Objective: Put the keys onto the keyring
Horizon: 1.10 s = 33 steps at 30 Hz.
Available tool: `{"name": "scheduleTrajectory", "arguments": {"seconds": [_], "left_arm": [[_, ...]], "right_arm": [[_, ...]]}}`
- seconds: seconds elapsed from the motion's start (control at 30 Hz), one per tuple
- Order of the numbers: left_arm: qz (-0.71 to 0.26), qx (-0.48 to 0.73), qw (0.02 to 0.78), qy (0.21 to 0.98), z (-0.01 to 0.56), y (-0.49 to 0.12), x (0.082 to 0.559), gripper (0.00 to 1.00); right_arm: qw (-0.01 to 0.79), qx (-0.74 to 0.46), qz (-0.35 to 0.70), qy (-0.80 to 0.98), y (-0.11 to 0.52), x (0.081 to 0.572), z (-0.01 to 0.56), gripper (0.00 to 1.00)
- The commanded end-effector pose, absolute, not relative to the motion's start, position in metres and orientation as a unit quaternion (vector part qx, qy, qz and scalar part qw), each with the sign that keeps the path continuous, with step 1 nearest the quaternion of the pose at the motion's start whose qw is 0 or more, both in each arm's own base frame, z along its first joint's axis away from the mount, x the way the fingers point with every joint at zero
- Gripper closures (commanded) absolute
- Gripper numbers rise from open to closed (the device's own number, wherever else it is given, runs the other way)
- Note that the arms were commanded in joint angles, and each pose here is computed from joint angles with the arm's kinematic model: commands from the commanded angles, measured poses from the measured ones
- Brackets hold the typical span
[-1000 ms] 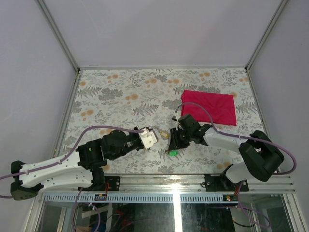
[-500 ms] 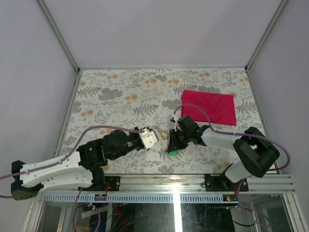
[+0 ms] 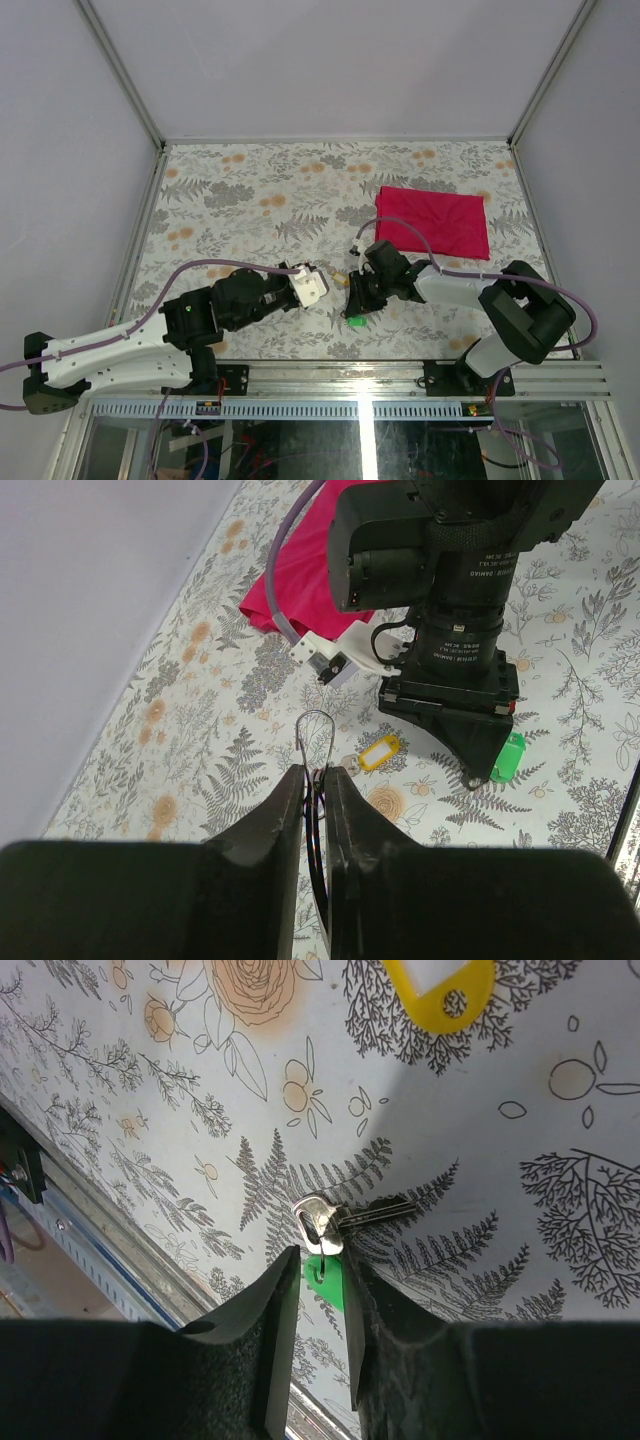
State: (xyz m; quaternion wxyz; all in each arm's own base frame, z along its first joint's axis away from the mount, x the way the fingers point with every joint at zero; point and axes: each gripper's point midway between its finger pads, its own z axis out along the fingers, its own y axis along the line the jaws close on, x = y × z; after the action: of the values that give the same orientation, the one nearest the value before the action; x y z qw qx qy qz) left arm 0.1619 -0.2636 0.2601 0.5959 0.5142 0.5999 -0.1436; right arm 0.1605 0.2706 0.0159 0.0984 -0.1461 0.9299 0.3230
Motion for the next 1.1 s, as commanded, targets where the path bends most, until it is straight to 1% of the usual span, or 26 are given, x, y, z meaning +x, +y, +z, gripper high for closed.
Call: {"name": "scheduleTrajectory", "arguments": {"seconds": [0.0, 0.27, 0.5, 0.6, 0.83, 1.07], "left_arm": [[-0.158, 0.498, 0.614, 0.592, 0.272, -0.268, 0.163, 1.0], [-0.155, 0.498, 0.613, 0.593, 0.27, -0.267, 0.164, 1.0], [-0.155, 0.498, 0.614, 0.593, 0.271, -0.266, 0.164, 1.0], [-0.155, 0.498, 0.614, 0.593, 0.271, -0.266, 0.164, 1.0], [-0.154, 0.497, 0.615, 0.593, 0.271, -0.265, 0.164, 1.0], [-0.175, 0.502, 0.627, 0.569, 0.279, -0.267, 0.157, 1.0]], "right_arm": [[0.091, -0.155, 0.329, 0.927, 0.277, 0.158, 0.013, 0.71], [0.089, -0.159, 0.328, 0.927, 0.28, 0.158, 0.01, 0.76], [0.104, -0.161, 0.345, 0.919, 0.286, 0.162, 0.021, 0.94], [0.118, -0.164, 0.353, 0.913, 0.288, 0.165, 0.031, 0.99], [0.164, -0.182, 0.345, 0.906, 0.284, 0.174, 0.054, 1.0], [0.242, -0.209, 0.333, 0.887, 0.274, 0.186, 0.091, 1.0]]}}
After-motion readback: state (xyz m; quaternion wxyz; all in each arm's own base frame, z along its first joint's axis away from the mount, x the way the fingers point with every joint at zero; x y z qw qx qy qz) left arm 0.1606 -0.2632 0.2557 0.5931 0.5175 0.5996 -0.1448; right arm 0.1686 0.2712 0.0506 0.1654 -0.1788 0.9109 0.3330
